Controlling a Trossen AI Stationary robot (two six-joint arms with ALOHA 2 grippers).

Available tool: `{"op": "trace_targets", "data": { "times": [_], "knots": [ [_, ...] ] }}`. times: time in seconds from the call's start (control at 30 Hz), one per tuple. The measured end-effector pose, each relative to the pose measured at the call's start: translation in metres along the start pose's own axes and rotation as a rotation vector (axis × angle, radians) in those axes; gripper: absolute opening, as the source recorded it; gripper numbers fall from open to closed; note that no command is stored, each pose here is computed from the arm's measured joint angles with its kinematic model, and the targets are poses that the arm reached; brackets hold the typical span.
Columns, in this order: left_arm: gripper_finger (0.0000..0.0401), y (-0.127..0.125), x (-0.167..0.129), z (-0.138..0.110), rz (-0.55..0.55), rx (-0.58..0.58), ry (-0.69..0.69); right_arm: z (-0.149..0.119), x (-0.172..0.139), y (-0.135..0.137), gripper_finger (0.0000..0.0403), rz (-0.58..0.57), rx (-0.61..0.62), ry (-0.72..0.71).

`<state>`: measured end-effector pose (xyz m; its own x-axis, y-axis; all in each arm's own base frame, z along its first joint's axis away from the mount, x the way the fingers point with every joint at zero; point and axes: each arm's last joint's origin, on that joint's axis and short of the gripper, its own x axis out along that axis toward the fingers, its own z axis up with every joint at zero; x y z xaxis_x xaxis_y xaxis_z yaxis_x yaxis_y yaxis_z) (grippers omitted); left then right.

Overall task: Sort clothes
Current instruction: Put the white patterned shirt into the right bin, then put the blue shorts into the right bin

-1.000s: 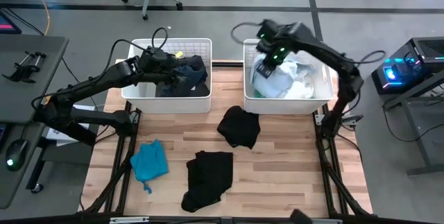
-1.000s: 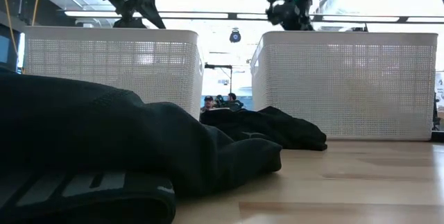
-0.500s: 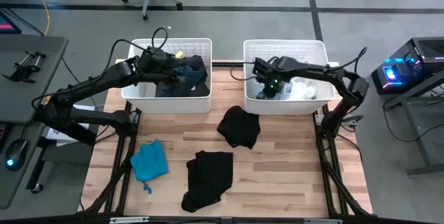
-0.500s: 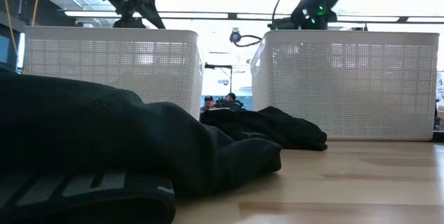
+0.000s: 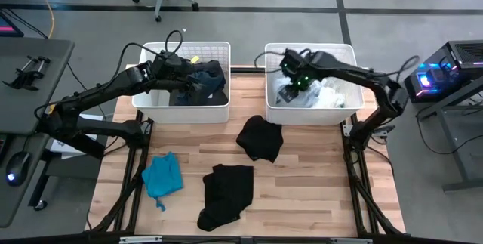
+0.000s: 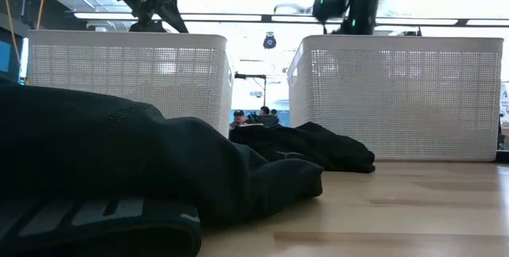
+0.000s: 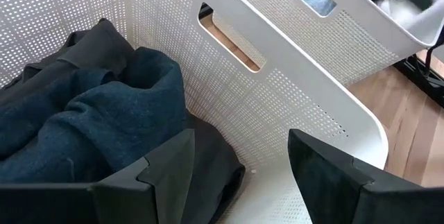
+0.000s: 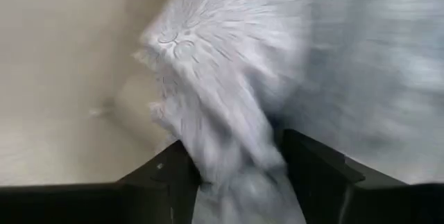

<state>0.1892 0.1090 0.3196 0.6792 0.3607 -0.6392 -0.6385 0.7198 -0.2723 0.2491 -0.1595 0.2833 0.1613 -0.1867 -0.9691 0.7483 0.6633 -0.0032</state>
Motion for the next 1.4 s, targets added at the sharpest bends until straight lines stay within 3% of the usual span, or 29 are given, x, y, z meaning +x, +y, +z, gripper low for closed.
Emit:
{"op": "trace_targets", "data": {
  "times": [0.3,0.53,0.6,0.7,0.8,0.9,1.1,1.2,1.4],
  "knots": [
    [0.022,0.0,0.0,0.0,0.0,-0.018,0.0,-0.033,-0.083,0.001,0.0193,-0.036,0.164,-0.274],
    [0.022,0.0,0.0,0.0,0.0,-0.007,0.002,-0.07,-0.097,0.031,0.0193,-0.001,0.204,-0.488],
    [0.022,0.0,0.0,0.0,-0.007,0.004,0.007,-0.078,-0.093,0.044,0.0193,0.053,0.228,-0.595],
    [0.022,-0.001,0.0,-0.001,-0.028,0.002,0.015,-0.087,-0.089,0.065,0.0193,0.225,0.237,-0.741],
    [0.022,-0.001,0.0,-0.001,-0.034,-0.005,0.015,-0.093,-0.086,0.083,0.0193,0.388,0.209,-0.883],
    [0.022,-0.003,0.0,-0.001,-0.056,-0.049,0.024,-0.096,-0.085,0.091,0.0193,0.477,0.168,-0.998],
    [0.0217,-0.02,-0.001,-0.008,-0.126,-0.071,0.052,-0.097,-0.084,0.095,0.0193,0.533,0.145,-1.012],
    [0.0209,-0.031,-0.002,-0.012,-0.159,-0.14,0.078,-0.097,-0.084,0.096,0.0193,0.553,0.081,-0.999],
    [0.0186,-0.057,-0.006,-0.023,-0.246,-0.129,0.108,-0.098,-0.084,0.097,0.0193,0.534,-0.015,-1.008]
  ]
}}
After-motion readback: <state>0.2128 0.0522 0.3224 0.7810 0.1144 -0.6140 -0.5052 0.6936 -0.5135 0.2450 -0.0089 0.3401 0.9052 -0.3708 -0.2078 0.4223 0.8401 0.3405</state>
